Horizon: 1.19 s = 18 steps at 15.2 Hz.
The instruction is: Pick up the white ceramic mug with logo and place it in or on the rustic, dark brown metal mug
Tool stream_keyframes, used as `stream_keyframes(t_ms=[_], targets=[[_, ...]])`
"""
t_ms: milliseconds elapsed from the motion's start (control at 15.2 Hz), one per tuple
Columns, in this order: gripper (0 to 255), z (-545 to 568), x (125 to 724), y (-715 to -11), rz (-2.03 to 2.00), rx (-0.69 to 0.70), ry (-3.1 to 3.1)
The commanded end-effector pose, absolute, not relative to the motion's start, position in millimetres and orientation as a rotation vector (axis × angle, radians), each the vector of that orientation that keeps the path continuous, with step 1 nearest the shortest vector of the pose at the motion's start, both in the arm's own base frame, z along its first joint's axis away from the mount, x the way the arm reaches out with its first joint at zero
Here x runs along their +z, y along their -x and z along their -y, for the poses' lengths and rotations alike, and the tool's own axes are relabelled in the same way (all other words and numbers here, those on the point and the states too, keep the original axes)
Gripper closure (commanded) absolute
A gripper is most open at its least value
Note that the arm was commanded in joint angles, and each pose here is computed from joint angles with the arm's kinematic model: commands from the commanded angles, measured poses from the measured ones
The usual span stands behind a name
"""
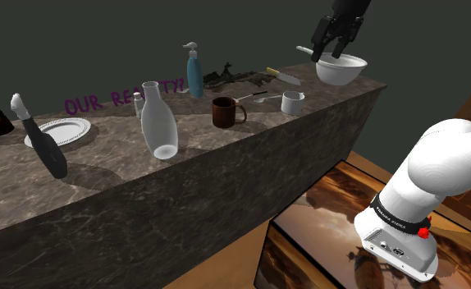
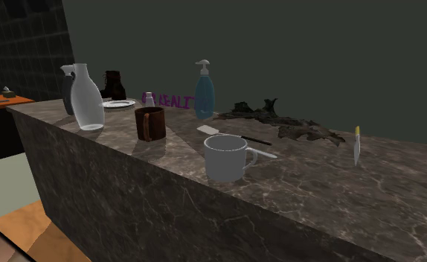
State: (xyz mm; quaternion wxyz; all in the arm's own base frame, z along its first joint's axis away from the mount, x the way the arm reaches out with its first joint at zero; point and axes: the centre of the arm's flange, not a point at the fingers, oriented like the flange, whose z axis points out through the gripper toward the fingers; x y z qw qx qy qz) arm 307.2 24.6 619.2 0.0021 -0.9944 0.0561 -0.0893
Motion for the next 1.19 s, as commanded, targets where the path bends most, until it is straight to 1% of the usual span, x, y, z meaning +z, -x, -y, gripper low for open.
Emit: stream_keyframes(t_ms=[0, 1122], targets=[[0, -24.6, 619.2, -307.2, -0.176, -0.280, 3.120], [0, 83.2, 482.2, -453.4, -0.202, -0.179, 3.162]])
